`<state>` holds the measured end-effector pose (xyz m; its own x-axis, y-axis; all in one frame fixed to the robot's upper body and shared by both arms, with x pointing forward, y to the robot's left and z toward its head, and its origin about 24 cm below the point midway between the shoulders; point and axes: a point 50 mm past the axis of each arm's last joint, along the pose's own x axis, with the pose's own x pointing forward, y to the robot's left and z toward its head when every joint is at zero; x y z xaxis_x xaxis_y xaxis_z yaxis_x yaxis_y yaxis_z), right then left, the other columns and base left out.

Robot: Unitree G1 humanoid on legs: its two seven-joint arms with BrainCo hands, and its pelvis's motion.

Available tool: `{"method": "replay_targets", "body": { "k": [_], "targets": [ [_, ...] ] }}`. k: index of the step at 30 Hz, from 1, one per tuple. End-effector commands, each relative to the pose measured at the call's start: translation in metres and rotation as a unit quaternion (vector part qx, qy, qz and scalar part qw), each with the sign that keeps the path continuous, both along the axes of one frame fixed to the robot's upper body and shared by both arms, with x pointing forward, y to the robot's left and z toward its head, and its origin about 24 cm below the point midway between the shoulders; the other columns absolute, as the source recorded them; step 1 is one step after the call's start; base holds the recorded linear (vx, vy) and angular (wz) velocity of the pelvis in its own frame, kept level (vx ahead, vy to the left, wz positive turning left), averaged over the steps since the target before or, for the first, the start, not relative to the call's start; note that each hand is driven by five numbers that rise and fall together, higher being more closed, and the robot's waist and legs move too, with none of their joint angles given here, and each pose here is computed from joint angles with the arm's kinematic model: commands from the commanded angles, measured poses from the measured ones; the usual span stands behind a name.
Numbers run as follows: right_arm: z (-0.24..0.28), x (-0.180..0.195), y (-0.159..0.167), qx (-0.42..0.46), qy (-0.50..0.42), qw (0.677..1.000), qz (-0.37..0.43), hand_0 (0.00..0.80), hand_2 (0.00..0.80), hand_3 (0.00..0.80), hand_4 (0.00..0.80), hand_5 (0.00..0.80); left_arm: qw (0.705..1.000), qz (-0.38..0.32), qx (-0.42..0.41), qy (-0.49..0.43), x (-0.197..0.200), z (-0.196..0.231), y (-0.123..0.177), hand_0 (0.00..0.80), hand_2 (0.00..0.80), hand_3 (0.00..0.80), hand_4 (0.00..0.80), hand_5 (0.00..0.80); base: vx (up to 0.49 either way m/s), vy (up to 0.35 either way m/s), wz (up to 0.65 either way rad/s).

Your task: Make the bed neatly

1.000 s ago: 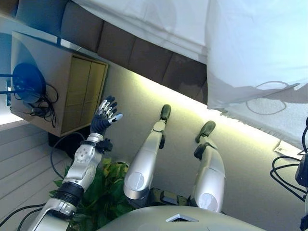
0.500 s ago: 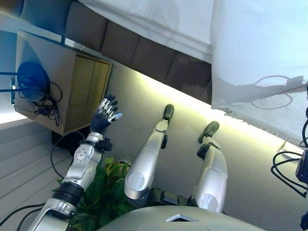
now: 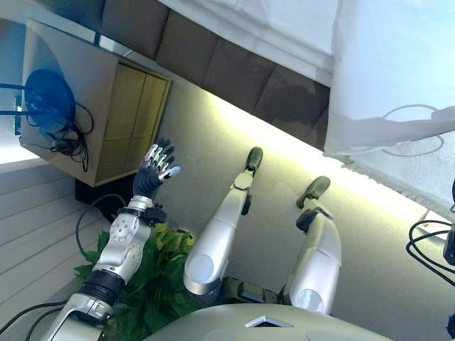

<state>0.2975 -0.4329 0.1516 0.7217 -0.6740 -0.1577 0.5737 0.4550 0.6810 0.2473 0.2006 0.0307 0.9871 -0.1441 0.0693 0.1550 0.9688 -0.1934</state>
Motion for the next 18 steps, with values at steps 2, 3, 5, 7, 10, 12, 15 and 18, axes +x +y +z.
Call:
{"method": "replay_targets", "body": {
  "k": [2, 3, 5, 7, 10, 12, 15, 18],
  "targets": [
    [0.033, 0.024, 0.02, -0.047, -0.053, 0.995, 0.073, 0.0, 0.0, 0.0, 0.0, 0.0, 0.999, -0.012, -0.025, -0.032, -0.007, 0.008, -0.007, 0.0, 0.0, 0.0, 0.0, 0.0, -0.032, 0.023, 0.06],
    [0.034, 0.024, 0.02, -0.05, -0.052, 0.995, 0.076, 0.0, 0.0, 0.0, 0.0, 0.0, 0.999, -0.012, -0.026, -0.029, -0.008, 0.007, -0.007, 0.0, 0.0, 0.0, 0.0, 0.0, -0.024, 0.045, 0.06],
    [0.036, 0.025, 0.021, -0.057, -0.047, 0.994, 0.08, 0.0, 0.0, 0.0, 0.0, 0.0, 0.999, -0.011, -0.033, -0.02, -0.008, 0.003, -0.007, 0.0, 0.0, 0.0, 0.0, 0.0, -0.014, 0.077, 0.03],
    [0.042, 0.028, 0.023, -0.065, -0.043, 0.993, 0.086, 0.0, 0.0, 0.0, 0.0, 0.0, 0.999, -0.013, -0.038, -0.016, -0.01, 0.0, -0.012, 0.0, 0.0, 0.0, 0.0, 0.0, -0.008, 0.075, -0.03],
    [0.047, 0.029, 0.024, -0.077, -0.037, 0.992, 0.092, 0.0, 0.0, 0.0, 0.0, 0.0, 0.999, -0.013, -0.045, -0.015, -0.012, -0.001, -0.017, 0.0, 0.0, 0.0, 0.0, 0.0, -0.023, 0.054, -0.09],
    [0.049, 0.03, 0.024, -0.087, -0.03, 0.991, 0.099, 0.323, 0.323, 0.323, 0.323, 0.323, 0.999, -0.012, -0.052, -0.01, -0.012, -0.003, -0.018, 0.0, 0.0, 0.0, 0.0, 0.0, -0.029, 0.044, -0.02],
    [0.054, 0.033, 0.027, -0.099, -0.017, 0.989, 0.106, 0.8, 0.8, 0.8, 0.8, 0.8, 0.998, -0.013, -0.056, -0.004, -0.012, -0.006, -0.018, 0.0, 0.0, 0.0, 0.0, 0.0, -0.016, 0.036, 0.02],
    [0.061, 0.039, 0.032, -0.12, -0.008, 0.985, 0.127, 0.8, 0.8, 0.8, 0.8, 0.8, 0.998, -0.018, -0.056, -0.002, -0.011, -0.006, -0.021, 0.0, 0.0, 0.0, 0.0, 0.0, -0.011, 0.026, -0.02]
  ]
}}
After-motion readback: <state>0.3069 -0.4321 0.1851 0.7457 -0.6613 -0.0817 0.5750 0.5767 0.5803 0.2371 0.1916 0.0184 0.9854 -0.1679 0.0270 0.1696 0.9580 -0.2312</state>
